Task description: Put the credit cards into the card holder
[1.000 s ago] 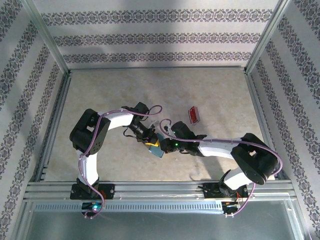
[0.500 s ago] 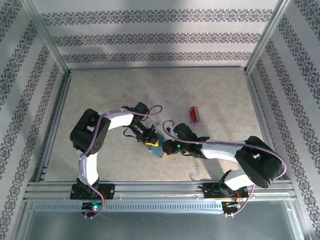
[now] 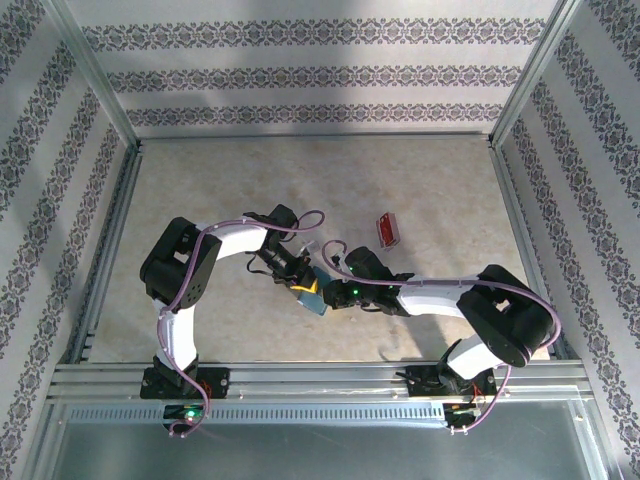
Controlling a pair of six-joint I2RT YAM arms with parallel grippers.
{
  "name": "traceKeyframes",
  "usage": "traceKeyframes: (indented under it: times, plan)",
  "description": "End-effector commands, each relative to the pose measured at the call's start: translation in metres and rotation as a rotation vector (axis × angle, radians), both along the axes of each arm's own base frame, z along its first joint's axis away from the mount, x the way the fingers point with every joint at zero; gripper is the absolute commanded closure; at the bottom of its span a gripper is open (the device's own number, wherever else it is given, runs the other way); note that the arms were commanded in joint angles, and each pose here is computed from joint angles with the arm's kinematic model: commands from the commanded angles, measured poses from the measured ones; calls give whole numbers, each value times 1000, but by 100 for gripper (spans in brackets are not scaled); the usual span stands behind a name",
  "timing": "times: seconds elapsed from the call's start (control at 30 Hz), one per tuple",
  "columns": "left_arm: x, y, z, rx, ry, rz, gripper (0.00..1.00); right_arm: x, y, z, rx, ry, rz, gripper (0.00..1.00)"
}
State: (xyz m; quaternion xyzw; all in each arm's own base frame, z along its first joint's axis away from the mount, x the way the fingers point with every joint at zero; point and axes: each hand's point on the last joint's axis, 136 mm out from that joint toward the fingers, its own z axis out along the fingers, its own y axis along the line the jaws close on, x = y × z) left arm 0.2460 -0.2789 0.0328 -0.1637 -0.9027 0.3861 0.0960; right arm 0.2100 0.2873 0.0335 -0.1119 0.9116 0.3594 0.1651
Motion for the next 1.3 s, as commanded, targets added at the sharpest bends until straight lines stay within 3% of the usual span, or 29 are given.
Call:
traceKeyframes:
  times: [0.0,0.67,1.0,1.27]
  plan:
    - [-11,20,-48,205,-18,-36,100,10,7,6,49,-33,-17,92]
    - [-10,24,-56,241,-16,-34,100,15,-1,9,120,-85,-80,95]
    - [-10,24,-55,238,-10,-29,100,14,1,-9,119,-44,-95,95]
    - [-13,17,-48,209,-16,-36,100,13,1,-32,-14,93,-133,96]
